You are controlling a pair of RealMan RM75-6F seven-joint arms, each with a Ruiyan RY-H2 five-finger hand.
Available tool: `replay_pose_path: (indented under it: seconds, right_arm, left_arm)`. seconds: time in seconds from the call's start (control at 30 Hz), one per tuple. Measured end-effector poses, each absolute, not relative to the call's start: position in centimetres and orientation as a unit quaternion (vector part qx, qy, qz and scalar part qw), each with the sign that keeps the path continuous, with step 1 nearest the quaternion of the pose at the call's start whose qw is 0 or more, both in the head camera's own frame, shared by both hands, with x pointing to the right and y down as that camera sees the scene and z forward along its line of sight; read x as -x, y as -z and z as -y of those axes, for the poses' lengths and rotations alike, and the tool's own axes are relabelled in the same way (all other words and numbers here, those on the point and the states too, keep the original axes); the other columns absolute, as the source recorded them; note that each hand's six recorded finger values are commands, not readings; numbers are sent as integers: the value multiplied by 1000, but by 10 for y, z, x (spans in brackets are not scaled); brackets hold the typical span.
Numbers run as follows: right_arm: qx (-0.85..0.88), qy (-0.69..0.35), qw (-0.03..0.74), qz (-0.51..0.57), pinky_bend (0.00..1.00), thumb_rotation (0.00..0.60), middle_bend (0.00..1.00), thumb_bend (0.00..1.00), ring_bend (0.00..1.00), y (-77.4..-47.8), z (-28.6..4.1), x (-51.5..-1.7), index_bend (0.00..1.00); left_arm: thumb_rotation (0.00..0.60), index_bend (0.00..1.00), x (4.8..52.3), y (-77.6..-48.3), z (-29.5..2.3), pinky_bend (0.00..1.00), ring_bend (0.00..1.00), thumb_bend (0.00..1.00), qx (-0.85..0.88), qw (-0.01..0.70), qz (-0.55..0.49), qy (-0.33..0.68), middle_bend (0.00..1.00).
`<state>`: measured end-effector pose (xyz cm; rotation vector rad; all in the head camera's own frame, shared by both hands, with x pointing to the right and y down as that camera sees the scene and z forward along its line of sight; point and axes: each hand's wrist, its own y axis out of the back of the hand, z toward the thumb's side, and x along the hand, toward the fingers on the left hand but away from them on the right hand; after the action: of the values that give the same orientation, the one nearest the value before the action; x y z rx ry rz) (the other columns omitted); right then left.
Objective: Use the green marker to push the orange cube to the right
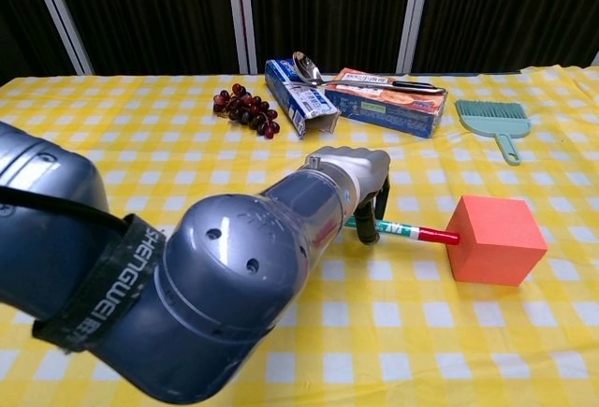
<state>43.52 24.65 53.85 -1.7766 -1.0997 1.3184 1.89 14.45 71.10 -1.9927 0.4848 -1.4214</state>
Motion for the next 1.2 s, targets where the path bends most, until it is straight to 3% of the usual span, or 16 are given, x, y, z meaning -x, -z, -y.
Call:
replay_pose_path:
  seconds: [0.67,1.2]
  right_arm:
    - [679,-504,329,421,45,600,0,342,0,-538,-247,-436,0]
    - [675,-508,328,423,45,600,0,342,0,-537,-247,-440,0]
  left_arm:
    - [600,574,-38,-708,-149,98,0,495,765,307,-193,532,111]
    - [600,574,14,-711,-137,98,0,494,745,306,-203,556,111]
